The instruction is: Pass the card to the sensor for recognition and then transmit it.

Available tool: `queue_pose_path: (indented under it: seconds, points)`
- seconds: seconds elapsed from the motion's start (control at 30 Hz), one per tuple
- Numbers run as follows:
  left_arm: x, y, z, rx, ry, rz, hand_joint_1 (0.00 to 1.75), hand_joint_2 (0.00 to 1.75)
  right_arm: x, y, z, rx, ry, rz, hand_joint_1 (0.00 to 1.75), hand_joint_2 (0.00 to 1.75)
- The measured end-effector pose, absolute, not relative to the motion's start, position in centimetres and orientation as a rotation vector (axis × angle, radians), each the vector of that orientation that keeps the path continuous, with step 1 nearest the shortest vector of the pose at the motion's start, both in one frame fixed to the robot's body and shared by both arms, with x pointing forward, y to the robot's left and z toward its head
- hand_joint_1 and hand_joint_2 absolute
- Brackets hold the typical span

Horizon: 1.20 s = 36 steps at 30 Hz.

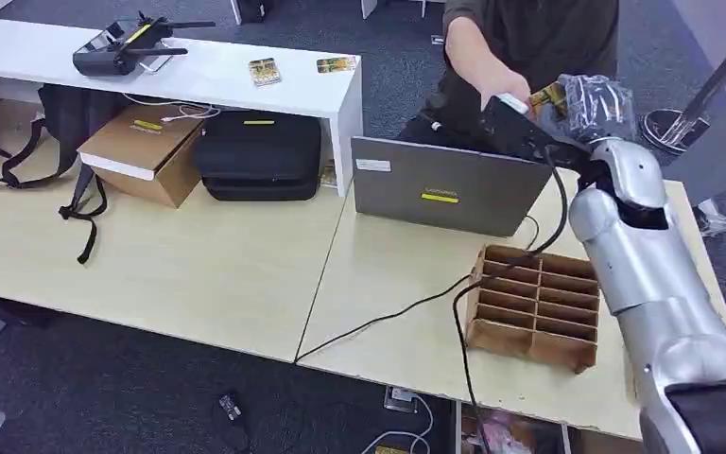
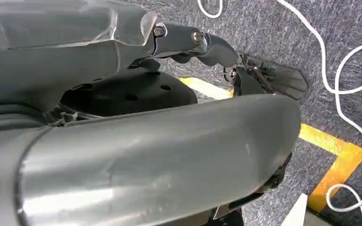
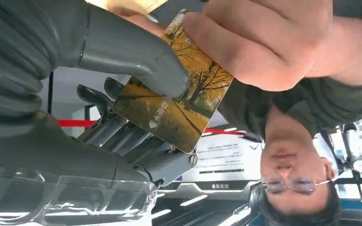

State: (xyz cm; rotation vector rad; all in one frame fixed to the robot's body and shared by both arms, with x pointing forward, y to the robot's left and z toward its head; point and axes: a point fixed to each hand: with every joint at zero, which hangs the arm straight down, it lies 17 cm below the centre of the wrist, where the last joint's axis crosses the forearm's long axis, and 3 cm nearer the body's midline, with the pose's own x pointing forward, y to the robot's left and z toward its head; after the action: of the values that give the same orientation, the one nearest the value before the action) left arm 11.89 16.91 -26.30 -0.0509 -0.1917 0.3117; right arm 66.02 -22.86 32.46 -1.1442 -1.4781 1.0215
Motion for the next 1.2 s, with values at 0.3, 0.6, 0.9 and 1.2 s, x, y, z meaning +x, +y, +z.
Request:
queue_pose_path:
  seconds: [0.3,0.6,0.9,1.2]
  points:
    - [11.9,16.9,-26.3,-0.050,-0.194,0.301,0.00,0.00,66.2,-22.5,32.2,-1.157,-1.464,1.031,0.00,1.75]
    - [12.1,16.8,-26.2,-0.050,-0.197,0.292,0.00,0.00,66.3,-22.7,32.3,-1.177,-1.460,1.026,0.00,1.75]
    - [12.3,16.8,-26.2,-0.050,-0.203,0.277,0.00,0.00,66.2,-23.0,32.0,-1.186,-1.448,1.032,0.00,1.75]
    - [12.2,16.8,-26.2,-0.052,-0.198,0.300,0.00,0.00,66.1,-26.0,30.1,-1.165,-1.379,1.111,0.00,1.75]
